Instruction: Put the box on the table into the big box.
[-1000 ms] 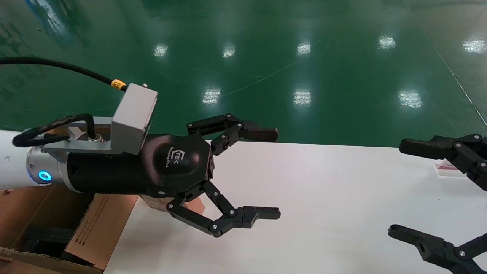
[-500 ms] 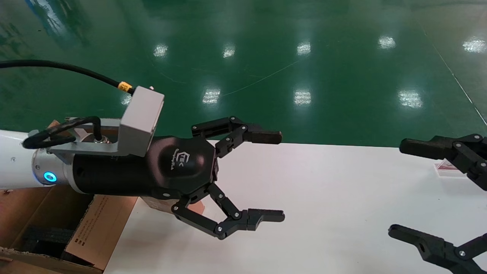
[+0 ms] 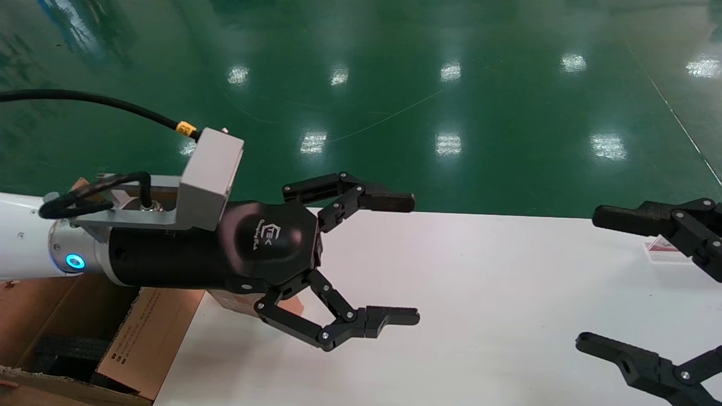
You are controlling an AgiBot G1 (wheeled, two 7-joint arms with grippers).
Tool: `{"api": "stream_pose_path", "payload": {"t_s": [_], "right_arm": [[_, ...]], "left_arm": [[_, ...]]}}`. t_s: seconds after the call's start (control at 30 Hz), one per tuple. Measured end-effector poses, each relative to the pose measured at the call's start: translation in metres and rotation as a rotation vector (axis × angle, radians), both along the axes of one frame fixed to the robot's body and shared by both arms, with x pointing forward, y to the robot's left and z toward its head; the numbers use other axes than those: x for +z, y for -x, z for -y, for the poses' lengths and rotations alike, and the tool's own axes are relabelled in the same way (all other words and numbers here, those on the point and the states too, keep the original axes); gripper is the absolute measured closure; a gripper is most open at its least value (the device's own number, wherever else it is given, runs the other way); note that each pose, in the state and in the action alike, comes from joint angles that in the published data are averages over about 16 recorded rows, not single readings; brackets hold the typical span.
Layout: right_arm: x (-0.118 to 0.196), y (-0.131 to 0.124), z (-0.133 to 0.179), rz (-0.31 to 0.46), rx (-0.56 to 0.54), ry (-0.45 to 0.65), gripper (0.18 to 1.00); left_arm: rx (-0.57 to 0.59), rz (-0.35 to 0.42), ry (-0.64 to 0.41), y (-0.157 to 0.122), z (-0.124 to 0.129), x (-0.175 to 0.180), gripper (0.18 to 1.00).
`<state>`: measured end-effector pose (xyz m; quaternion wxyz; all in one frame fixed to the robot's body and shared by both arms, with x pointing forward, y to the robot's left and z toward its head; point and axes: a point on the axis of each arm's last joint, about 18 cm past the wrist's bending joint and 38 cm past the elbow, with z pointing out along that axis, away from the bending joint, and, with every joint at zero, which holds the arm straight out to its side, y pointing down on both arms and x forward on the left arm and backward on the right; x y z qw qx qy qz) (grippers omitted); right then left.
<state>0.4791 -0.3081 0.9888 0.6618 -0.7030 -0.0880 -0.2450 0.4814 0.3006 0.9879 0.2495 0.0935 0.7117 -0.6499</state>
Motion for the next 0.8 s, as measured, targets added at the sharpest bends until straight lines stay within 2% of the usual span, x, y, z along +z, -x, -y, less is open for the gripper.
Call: {"api": "stream_pose_path", "payload": {"t_s": [0.43, 0.8], "right_arm": [[0.000, 0.000, 0.000, 0.000, 0.000, 0.000, 0.178], [0.000, 0.000, 0.000, 0.000, 0.000, 0.000, 0.178]], "left_arm": [[0.057, 0.015, -0.053, -0.008, -0.009, -0.008, 0.184], [0.153, 0.019, -0.130, -0.025, -0.031, -0.023, 0.184]]}}
